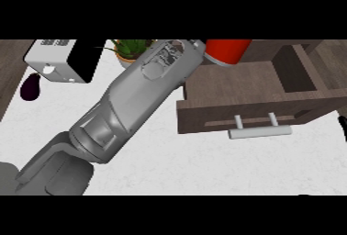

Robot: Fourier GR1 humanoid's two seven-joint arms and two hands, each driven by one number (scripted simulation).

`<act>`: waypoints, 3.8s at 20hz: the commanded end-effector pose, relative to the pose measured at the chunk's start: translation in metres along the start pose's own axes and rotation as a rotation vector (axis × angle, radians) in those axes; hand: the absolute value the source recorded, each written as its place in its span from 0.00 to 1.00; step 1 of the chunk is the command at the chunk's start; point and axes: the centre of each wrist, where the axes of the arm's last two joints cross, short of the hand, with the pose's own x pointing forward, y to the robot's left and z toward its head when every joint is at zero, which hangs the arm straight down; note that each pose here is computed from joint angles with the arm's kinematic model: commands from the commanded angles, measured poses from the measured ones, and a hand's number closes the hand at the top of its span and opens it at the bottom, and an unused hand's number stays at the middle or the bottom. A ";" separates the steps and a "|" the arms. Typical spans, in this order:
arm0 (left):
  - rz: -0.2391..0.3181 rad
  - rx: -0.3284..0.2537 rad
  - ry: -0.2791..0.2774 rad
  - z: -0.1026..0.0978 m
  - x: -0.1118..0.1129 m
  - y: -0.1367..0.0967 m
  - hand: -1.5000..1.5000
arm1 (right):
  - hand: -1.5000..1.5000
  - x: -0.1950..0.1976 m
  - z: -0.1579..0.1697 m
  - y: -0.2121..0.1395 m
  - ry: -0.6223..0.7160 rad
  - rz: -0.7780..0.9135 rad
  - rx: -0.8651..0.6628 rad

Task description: Pick up the can, place it into the drawer and close the drawer

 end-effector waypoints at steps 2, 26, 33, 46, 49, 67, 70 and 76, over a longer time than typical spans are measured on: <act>-0.030 0.029 -0.008 -0.004 0.001 -0.001 1.00 | 0.00 0.011 -0.015 0.004 -0.015 -0.001 0.006; -0.135 0.151 -0.003 0.001 -0.058 0.005 0.00 | 0.00 0.011 -0.011 0.019 -0.053 0.001 0.040; -0.116 0.167 -0.008 0.003 -0.055 0.002 0.00 | 0.00 0.014 -0.014 0.011 -0.081 0.039 0.026; 0.026 0.187 0.006 0.007 -0.049 -0.003 0.00 | 0.00 0.044 -0.022 0.028 -0.259 0.404 0.141; 0.053 0.205 -0.017 0.002 -0.039 -0.001 0.00 | 0.00 0.045 -0.038 0.026 -0.289 0.511 0.136; 0.040 0.209 -0.009 0.004 -0.022 0.000 0.00 | 0.00 -0.044 -0.070 0.080 -0.178 1.117 0.230; 0.040 0.214 -0.014 0.002 -0.014 0.014 0.00 | 0.00 -0.060 -0.085 0.097 -0.175 1.067 0.173; 0.016 0.217 -0.005 0.014 -0.040 0.045 0.00 | 0.00 -0.108 -0.091 0.082 -0.158 1.114 0.160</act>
